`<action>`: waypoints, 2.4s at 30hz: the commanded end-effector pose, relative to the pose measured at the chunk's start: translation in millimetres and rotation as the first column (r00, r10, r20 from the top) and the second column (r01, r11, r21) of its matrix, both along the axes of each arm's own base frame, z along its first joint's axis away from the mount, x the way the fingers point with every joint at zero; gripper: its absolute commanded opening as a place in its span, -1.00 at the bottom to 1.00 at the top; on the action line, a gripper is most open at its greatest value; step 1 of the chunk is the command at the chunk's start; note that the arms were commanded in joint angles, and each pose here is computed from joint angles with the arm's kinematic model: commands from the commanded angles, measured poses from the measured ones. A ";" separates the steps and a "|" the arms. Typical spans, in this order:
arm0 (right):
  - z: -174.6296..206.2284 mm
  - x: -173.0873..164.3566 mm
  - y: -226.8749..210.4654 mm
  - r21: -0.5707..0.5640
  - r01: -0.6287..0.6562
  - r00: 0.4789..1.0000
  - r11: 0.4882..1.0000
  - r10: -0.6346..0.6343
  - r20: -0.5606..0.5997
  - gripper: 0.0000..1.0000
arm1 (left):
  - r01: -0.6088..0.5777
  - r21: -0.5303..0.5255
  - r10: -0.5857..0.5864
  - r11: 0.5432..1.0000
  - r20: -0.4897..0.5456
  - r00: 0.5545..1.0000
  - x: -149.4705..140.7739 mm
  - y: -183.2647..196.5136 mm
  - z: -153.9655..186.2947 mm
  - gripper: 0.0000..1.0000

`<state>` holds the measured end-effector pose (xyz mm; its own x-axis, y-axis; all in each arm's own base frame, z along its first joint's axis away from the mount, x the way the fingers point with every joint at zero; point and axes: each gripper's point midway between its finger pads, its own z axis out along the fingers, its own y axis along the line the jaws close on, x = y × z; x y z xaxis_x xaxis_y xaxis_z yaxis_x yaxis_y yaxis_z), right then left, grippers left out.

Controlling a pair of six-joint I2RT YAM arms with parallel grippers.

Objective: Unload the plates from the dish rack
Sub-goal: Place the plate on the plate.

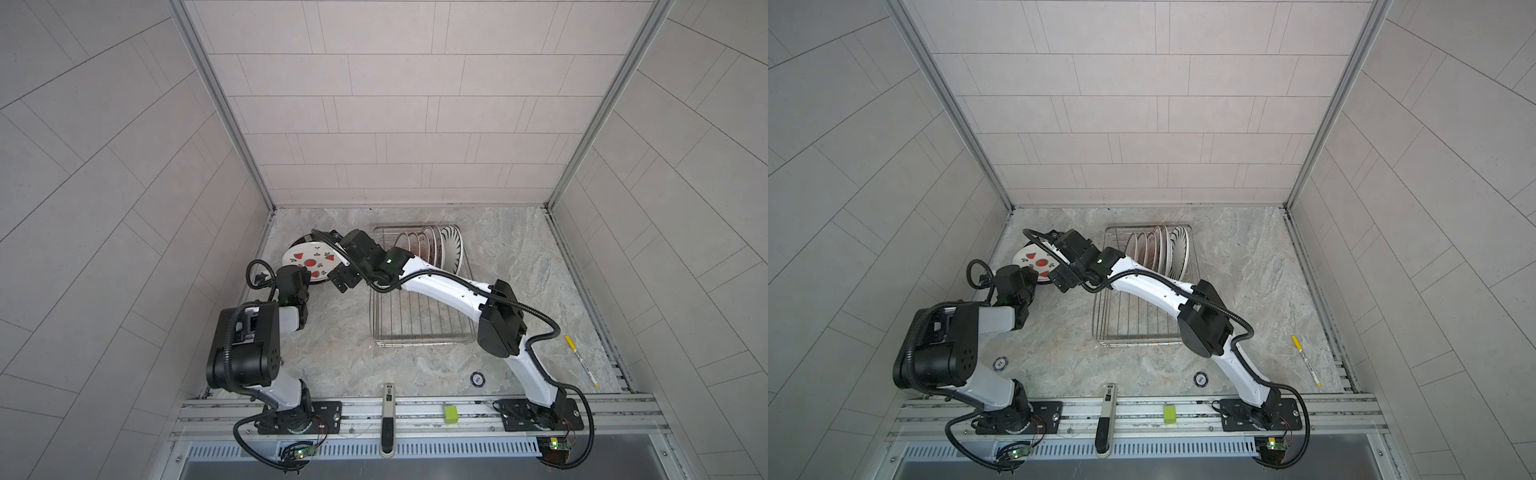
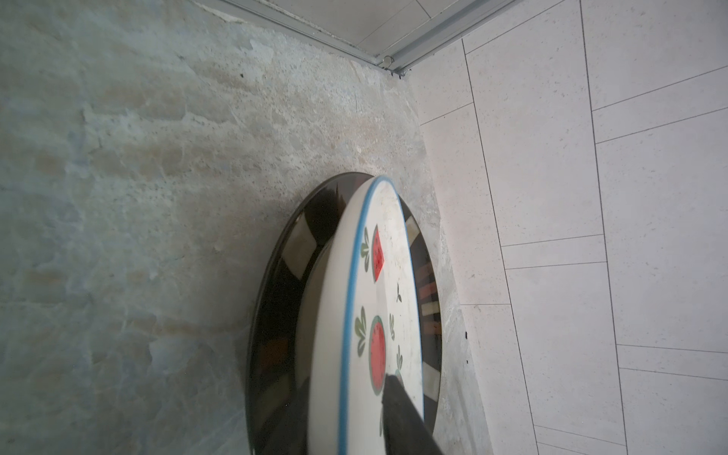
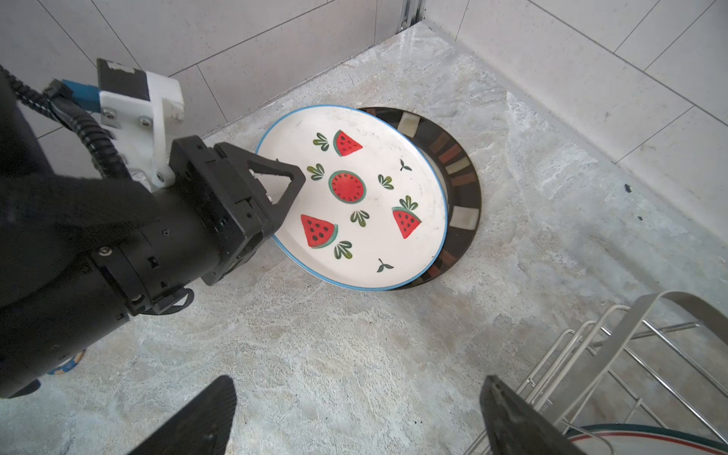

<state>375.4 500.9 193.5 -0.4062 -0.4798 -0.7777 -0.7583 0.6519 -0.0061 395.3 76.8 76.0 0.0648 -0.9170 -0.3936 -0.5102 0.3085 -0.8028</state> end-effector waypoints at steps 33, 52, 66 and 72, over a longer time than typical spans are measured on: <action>-9.5 2.8 4.0 -0.011 -0.001 1.000 1.000 0.000 -0.020 0.96 | -0.034 0.130 0.054 0.991 -0.155 0.986 20.9 22.8 -6.9 0.11; 46.3 -16.5 -9.0 0.013 -0.004 0.997 1.000 0.003 0.076 0.94 | -0.057 0.165 0.072 0.985 -0.086 0.994 -4.2 22.7 32.9 0.69; 107.4 -51.0 -113.8 0.110 0.232 0.951 0.966 -0.249 0.181 0.99 | 0.188 0.238 -0.208 0.953 0.061 0.976 -35.4 -62.8 106.8 1.00; 91.7 -32.4 -213.3 0.148 0.463 0.881 0.874 -0.472 0.033 0.99 | 0.390 0.371 -0.463 0.843 0.129 0.877 -59.5 -134.8 145.8 1.00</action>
<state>328.7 335.4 294.3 -0.4092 -0.2610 -0.8743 -0.5092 0.8604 -0.0185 347.8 -41.6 217.5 -0.1472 -0.7680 -0.6233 -0.1644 0.6404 -0.7503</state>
